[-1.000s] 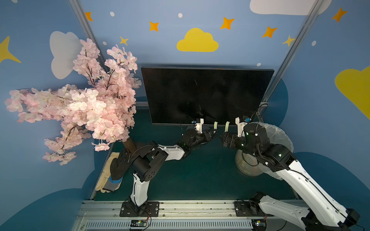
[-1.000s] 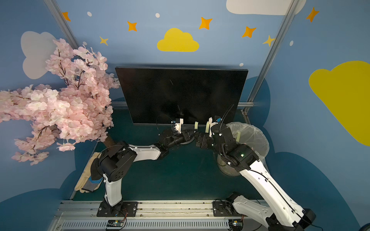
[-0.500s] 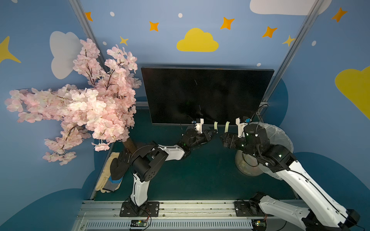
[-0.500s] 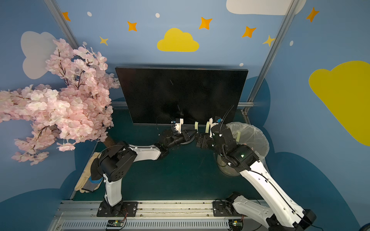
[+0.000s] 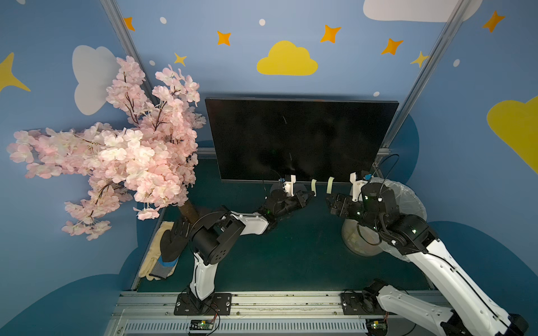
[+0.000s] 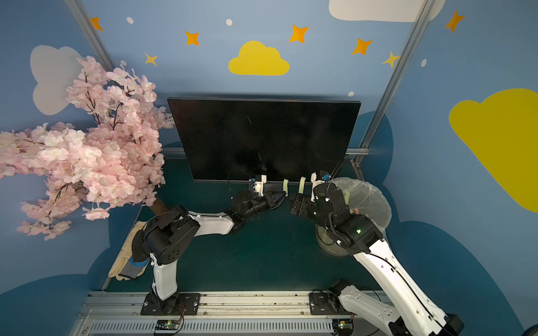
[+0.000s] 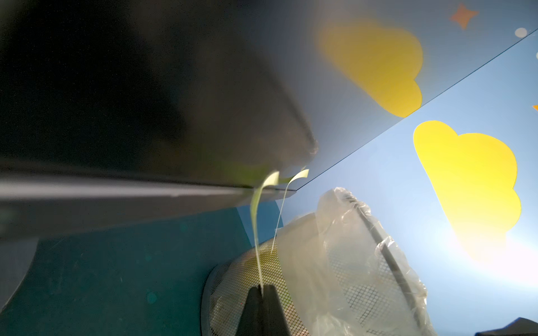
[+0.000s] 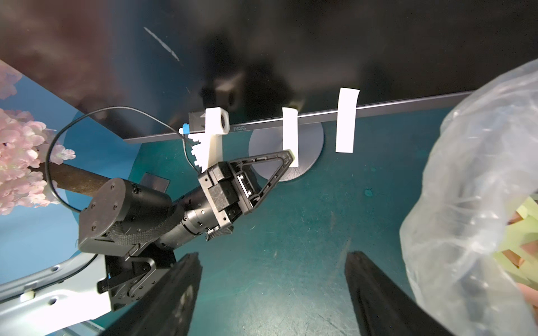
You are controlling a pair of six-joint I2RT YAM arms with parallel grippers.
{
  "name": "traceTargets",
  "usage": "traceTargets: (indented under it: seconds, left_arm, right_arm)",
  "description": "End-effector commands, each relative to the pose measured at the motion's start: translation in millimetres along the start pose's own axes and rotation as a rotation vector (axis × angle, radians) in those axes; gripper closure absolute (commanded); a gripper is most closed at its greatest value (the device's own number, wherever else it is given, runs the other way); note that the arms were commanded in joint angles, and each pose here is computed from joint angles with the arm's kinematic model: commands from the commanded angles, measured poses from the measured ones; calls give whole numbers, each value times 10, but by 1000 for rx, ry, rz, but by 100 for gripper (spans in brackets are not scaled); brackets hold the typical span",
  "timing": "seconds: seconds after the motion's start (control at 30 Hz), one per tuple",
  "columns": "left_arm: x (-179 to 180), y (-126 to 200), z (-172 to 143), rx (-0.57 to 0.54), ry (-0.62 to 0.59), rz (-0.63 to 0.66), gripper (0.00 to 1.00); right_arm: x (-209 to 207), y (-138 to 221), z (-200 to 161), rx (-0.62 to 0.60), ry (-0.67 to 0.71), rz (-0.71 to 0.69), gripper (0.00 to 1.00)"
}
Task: Remove the sticky note from the monitor
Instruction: Tear off the sticky note from the monitor, then place the sticky note in the trash bin.
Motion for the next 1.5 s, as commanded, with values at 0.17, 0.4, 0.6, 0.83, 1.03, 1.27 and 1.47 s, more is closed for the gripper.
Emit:
traceTargets:
  seconds: [0.17,0.4,0.6,0.83,1.03,1.27,1.47]
  left_arm:
    - [-376,141,-12,-9,-10,-41,97]
    - [-686,238,48,-6,-65,-62,97]
    - [-1040,255,173,8,-156,-96,97]
    - [-1381,181,305,47,-264,-117,97]
    - [-1585,48,398,87,-309,-158,97]
    - [-1736,-235,451,158,-297,-203,97]
    - [-1888,-472,424,225,-306,-251,97]
  right_arm:
    - [-174,129,-3,-31,-17,-47,16]
    - [-284,228,29,-54,-43,-65,16]
    - [-358,313,50,-76,-63,-72,16]
    - [-446,474,96,-114,-96,-85,15]
    - [-513,640,124,-153,-105,-117,15]
    - [-606,862,109,-204,-116,-184,14]
    - [-641,1049,117,-272,-153,-229,14]
Point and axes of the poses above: each gripper's point midway between its finger pads, its own y axis back along the fingers, its own x axis along the line the jaws close on, z = x × y, the point moved 10 cm from there along y, back along the fingers, and after that the axes turned 2 degrees about -y, right-handed, at the moved point
